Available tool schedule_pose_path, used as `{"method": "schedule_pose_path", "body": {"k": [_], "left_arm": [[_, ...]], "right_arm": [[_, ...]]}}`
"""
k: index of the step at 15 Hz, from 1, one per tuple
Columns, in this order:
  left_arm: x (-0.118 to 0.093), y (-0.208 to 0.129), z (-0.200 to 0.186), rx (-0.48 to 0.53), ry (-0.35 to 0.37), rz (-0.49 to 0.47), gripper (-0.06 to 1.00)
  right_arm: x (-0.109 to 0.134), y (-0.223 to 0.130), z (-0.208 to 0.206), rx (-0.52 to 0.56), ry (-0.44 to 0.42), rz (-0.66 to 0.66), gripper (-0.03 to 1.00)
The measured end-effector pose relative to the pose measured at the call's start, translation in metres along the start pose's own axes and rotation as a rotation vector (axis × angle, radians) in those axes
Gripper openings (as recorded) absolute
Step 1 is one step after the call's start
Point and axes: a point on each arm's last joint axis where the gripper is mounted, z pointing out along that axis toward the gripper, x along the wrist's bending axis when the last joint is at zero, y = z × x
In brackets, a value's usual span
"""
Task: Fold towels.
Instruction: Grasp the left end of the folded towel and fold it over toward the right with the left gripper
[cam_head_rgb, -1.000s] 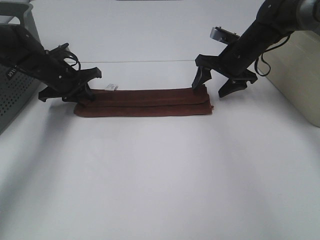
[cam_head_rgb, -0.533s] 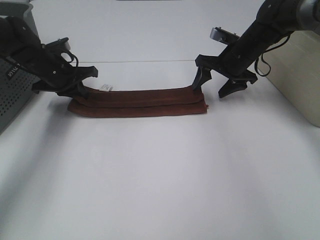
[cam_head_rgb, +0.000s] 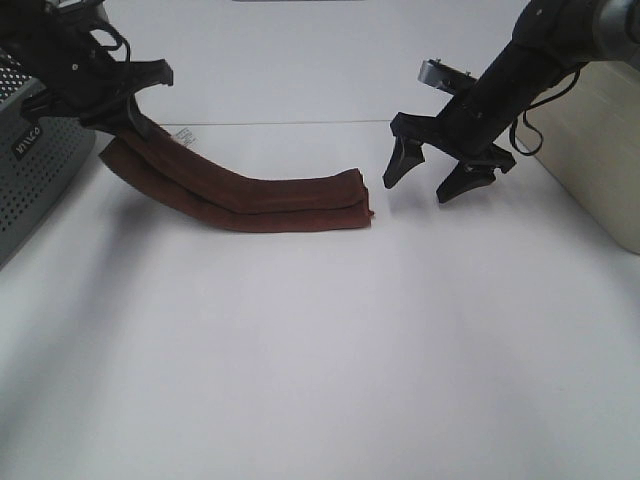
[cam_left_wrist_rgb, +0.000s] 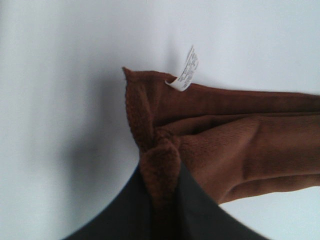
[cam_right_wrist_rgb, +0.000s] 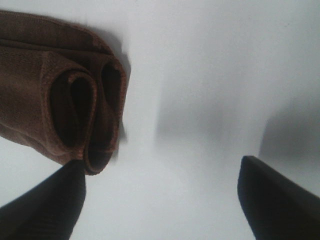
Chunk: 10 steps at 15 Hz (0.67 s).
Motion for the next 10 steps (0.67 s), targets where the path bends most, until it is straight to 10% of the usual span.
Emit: {"method": "schedule_pose_path", "body": {"k": [5,10], "left_arm": [[-0.081,-0.014,0.02,0.016,-0.219,-0.048,0.05],[-0.125,-0.029,0.07,0.045,-0.282,-0.029,0.13]], "right_arm": [[0.001,-0.003,0.0,0.035,0.01,0.024,0.78],[0.001,-0.005,0.0,0.052,0.013,0.023,0.78]]}}
